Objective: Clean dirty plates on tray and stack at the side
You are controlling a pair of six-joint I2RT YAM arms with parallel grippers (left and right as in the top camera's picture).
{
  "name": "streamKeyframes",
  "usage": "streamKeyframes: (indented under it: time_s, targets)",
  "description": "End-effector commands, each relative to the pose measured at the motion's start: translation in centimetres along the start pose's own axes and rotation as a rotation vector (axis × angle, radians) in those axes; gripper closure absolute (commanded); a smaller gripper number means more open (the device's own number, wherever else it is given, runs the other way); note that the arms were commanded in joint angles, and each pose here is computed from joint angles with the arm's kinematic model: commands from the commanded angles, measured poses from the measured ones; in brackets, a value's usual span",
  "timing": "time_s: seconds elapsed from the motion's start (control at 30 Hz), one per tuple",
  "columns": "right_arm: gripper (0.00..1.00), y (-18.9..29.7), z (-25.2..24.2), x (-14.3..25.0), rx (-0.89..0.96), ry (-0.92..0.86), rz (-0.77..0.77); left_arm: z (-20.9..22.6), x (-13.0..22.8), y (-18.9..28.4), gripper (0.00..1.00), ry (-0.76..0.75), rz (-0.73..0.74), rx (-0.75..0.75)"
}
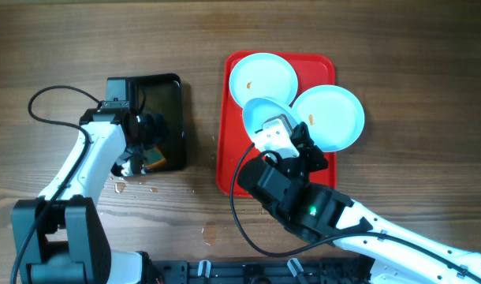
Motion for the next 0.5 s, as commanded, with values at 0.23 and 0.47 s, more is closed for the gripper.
streamKeyframes:
  time_s: [0.23,0.47]
  targets:
    - [0.96,0.2,-0.2,-0.4,-0.003,-0.054,-0.017,0.0,0.0,-0.1,0.00,0.004,0.005,0.013]
    - [0.96,0.2,0.1,-0.7,-0.003,0.113,-0.025,0.0,0.0,-0.1,0.00,0.004,0.005,0.013]
Point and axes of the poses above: each gripper's point midway between its finger pads, its own y axis back along the fingers, its own z axis along the line the jaws close on, x = y × z, the point moved 5 cm from there along y, back along the fingers, and after that the axes turned 12 degrees about -y, right-handed, at the moved point
